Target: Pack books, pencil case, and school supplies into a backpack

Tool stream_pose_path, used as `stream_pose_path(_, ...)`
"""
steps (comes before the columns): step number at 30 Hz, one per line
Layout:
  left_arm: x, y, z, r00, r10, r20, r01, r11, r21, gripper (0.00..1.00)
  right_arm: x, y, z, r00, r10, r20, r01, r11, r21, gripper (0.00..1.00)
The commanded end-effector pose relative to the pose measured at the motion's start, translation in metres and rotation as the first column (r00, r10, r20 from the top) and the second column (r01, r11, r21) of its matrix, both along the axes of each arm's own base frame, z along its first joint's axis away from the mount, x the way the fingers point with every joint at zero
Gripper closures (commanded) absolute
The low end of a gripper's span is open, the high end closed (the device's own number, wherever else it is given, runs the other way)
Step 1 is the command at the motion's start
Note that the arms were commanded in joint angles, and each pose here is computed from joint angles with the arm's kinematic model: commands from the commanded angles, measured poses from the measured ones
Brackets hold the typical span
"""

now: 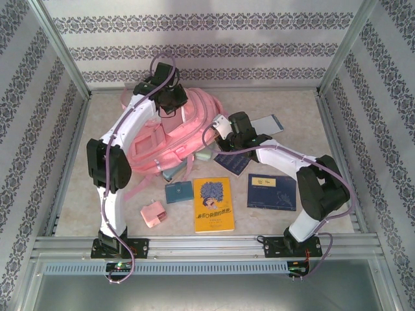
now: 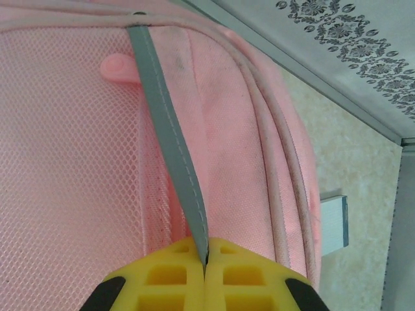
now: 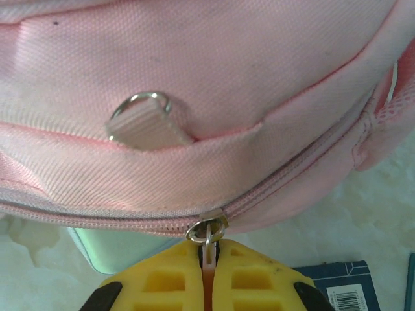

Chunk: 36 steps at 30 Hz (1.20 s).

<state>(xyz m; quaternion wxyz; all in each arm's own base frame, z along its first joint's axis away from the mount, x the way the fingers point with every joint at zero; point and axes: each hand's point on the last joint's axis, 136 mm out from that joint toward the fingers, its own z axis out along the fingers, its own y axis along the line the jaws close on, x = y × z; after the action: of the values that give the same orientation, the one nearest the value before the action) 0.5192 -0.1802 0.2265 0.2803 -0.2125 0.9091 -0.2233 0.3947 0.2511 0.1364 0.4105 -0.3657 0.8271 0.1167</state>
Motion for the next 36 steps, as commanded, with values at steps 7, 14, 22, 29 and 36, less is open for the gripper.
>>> stream_pose_path(7, 0.017, 0.009, 0.061, 0.972, -0.175, 0.16, 0.142, 0.97, 0.199, 1.0, -0.035, 0.028, 0.04, 0.999, 0.029, -0.012, -0.028, 0.994, 0.109, 1.0)
stream_pose_path(14, 0.014, -0.024, 0.08, 0.902, -0.365, 0.228, 0.289, 0.906, 0.309, 1.0, -0.068, 0.069, 0.032, 0.992, 0.118, -0.048, -0.112, 0.986, 0.121, 1.0)
stream_pose_path(22, 0.011, -0.04, 0.052, 0.907, -0.389, 0.16, 0.321, 0.886, 0.334, 0.92, -0.077, 0.111, 0.017, 0.988, 0.105, -0.115, -0.082, 0.979, 0.188, 1.0)
stream_pose_path(29, -0.015, 0.009, -0.011, 0.985, -0.114, -0.127, 0.108, 0.993, -0.055, 0.7, -0.076, 0.13, -0.001, 0.969, 0.052, -0.243, 0.028, 0.948, 0.317, 1.0)
stream_pose_path(36, -0.073, 0.075, -0.012, 0.977, 0.155, -0.144, -0.19, 0.943, -0.272, 0.46, -0.089, 0.158, -0.013, 0.949, 0.095, -0.301, 0.02, 0.934, 0.356, 1.0)
